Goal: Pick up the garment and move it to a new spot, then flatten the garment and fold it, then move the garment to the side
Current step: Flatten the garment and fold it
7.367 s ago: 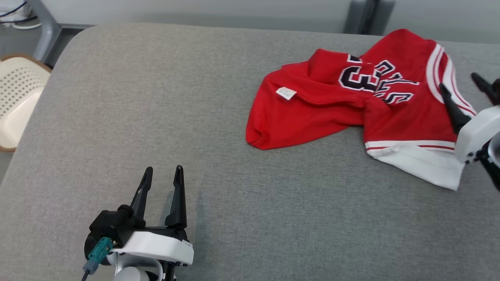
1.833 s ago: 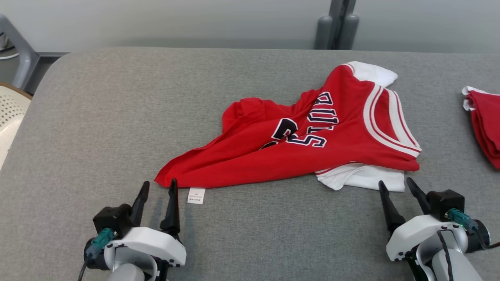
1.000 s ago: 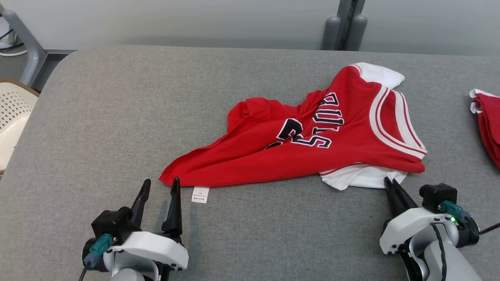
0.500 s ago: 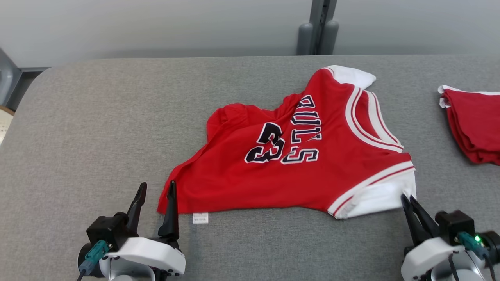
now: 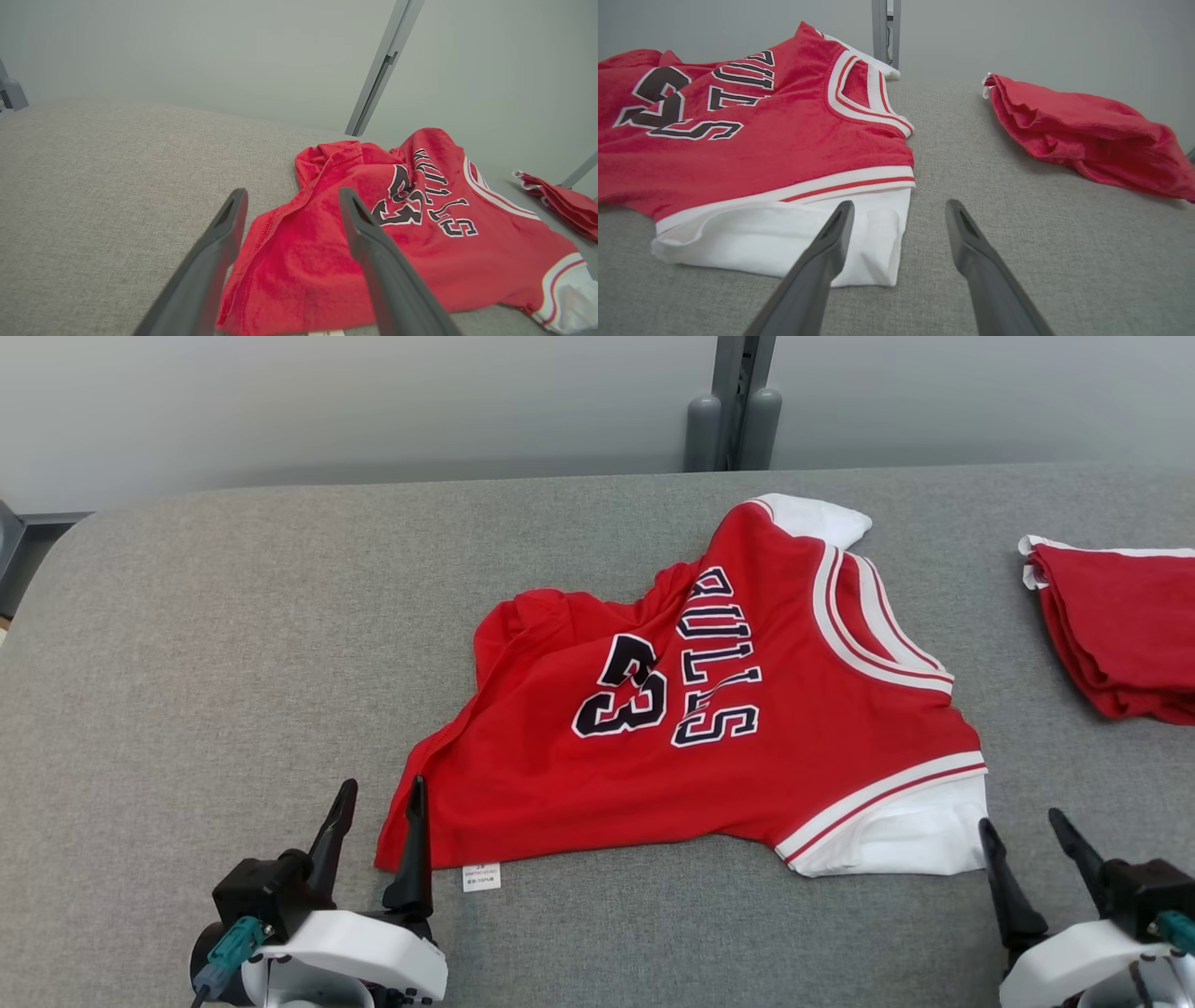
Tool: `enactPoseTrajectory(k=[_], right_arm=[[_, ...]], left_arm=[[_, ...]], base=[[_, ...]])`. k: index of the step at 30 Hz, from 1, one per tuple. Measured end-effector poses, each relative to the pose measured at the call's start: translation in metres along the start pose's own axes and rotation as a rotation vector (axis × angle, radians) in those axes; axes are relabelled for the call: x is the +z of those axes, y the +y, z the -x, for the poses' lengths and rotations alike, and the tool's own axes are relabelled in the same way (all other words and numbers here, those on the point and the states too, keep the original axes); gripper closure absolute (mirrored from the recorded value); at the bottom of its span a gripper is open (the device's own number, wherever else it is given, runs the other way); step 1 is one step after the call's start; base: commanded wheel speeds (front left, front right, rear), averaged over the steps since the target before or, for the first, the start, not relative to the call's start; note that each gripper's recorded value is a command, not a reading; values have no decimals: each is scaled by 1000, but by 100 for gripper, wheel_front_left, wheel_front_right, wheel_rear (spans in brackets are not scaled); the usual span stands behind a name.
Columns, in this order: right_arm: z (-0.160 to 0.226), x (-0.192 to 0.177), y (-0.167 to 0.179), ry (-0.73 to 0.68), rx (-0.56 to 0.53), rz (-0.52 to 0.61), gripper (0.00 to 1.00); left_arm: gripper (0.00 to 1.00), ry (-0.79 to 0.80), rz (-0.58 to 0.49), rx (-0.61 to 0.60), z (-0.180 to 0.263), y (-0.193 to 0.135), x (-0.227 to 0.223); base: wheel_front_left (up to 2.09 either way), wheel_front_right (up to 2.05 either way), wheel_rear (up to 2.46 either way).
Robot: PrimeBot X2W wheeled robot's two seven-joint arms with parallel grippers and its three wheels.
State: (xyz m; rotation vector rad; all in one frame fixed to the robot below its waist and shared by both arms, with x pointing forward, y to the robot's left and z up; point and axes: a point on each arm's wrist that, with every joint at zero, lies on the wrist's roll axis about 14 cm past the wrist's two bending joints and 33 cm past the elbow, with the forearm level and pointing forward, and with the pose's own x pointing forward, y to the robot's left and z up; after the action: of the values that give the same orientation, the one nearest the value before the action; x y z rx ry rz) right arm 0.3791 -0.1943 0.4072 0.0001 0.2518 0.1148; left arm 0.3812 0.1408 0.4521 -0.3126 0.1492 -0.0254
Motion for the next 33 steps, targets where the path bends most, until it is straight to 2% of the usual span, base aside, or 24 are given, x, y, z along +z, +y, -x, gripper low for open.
enactPoseTrajectory(k=[7, 8, 9, 10, 17, 19, 21, 22, 27, 28, 30, 33], right_arm=[[-19, 2, 3, 85, 38, 16, 0], [-21, -2, 5, 107, 48, 16, 4], [-22, -6, 7, 134, 57, 12, 16], [-22, -11, 10, 157, 68, 9, 22], [-22, -27, 20, 231, 101, -21, 25], [-21, -32, 21, 250, 104, -30, 29], [-21, -33, 23, 258, 111, -32, 39], [-22, -33, 23, 257, 113, -34, 49], [-24, -29, 27, 246, 127, -35, 71], [-25, -29, 27, 244, 128, -32, 78], [-27, -24, 26, 220, 130, -25, 100], [-28, -15, 26, 176, 133, -21, 100]], left_arm=[[0, 4, 1, 10, 1, 3, -1], [0, 4, 1, 14, 2, 4, -1], [0, 2, 1, 17, 2, 5, -1], [0, 0, 0, 21, 2, 7, 0], [0, -3, 2, 50, 4, 15, 1], [0, -4, 3, 52, 4, 16, 1], [0, -2, 2, 51, 3, 16, 0], [0, -1, 1, 50, 3, 16, 0], [0, 0, -1, 41, 0, 13, 0], [0, 1, -2, 39, 0, 13, 0], [0, 2, -3, 37, -1, 12, -1], [0, 4, -4, 34, -2, 11, -1]], base=[[0, 0, 0], [0, 0, 0], [0, 0, 0], [0, 0, 0], [0, 0, 0], [0, 0, 0], [0, 0, 0], [0, 0, 0], [0, 0, 0], [0, 0, 0], [0, 0, 0], [0, 0, 0]])
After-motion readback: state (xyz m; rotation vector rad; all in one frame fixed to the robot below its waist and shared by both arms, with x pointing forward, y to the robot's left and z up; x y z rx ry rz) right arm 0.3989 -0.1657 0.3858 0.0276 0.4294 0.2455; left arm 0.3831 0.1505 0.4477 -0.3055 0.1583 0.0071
